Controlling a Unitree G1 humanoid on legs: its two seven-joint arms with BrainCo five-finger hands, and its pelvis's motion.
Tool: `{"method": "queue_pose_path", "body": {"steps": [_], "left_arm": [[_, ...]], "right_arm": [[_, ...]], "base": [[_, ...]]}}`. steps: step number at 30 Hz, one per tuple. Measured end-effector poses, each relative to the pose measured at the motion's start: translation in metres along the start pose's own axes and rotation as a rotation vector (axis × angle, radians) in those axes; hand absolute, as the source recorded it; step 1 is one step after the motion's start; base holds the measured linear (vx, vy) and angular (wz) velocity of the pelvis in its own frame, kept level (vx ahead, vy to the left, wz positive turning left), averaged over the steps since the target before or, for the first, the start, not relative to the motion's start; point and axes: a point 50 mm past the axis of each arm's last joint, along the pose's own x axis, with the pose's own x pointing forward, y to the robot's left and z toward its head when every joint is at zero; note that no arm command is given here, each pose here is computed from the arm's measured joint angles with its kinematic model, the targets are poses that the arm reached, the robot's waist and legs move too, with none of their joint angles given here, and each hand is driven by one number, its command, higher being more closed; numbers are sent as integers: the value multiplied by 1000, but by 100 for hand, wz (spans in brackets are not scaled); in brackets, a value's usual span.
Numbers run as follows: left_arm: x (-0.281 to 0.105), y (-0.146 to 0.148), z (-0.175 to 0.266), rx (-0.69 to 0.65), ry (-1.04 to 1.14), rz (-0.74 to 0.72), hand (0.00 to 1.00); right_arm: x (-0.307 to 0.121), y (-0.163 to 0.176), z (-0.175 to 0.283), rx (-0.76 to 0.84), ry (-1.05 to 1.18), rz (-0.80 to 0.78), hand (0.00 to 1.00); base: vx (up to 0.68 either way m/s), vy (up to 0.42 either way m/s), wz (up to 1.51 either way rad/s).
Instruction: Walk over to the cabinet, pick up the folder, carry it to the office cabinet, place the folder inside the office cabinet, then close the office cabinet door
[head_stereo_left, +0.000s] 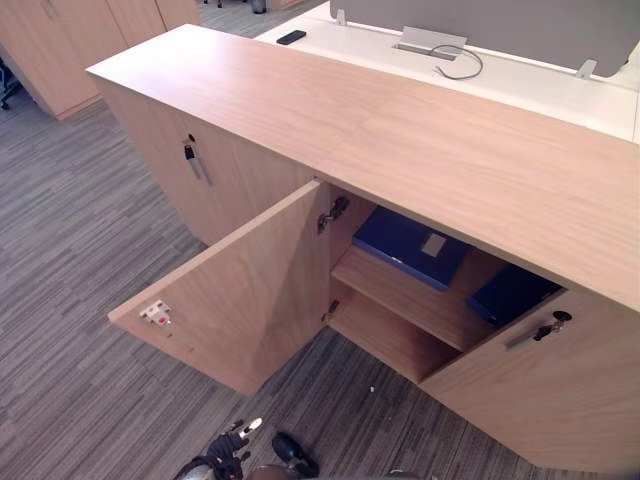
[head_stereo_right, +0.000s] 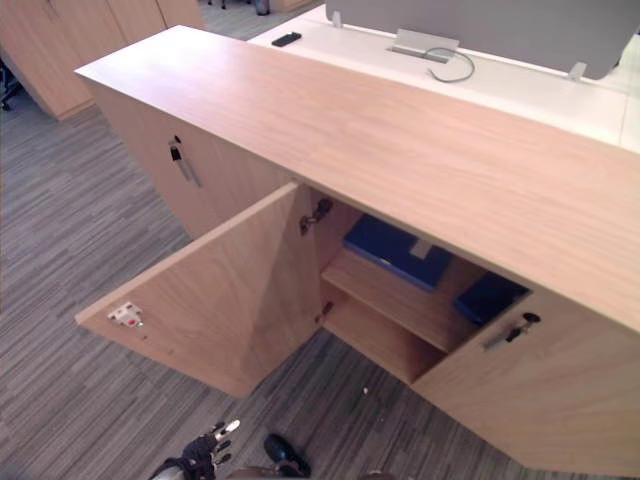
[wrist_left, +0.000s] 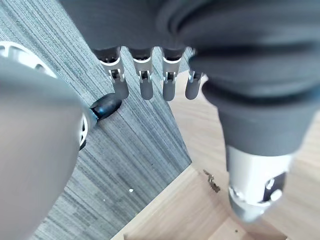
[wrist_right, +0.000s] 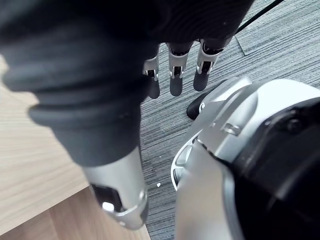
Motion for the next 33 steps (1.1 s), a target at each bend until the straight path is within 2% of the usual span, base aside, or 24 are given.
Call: {"method": "queue_pose_path", "body": {"steps": [6,9,14,23,26,31,33], "left_arm": [[-3,22,-1,-177,5,112,0],[-6,31,-7,-306,21,166,0],[-7,49,10,-384,-25,237,0],[-13,81,97,-331,-214,339,0],[-14,77,130,-302,-282,341,0],[-11,56,170,-135,-330,343,0],[-11,51,180,-110,-349,347,0]], "right_arm": [[0,-2,4,-5,-1,1,0],[1,-12,11,-11,-5,-18,0],[1,-19,16,-35,3,-34,0],[1,-15,15,-112,11,-20,0],[1,-14,16,-125,10,-16,0],[2,-12,17,-134,1,-7,0],[2,-12,18,-111,-10,-6,0]], "base": [[-119,-116,-6],[-88,-137,-3],[17,-135,-14],[72,-98,-8],[22,-90,0],[-3,-94,-4],[-11,-85,-8]]}}
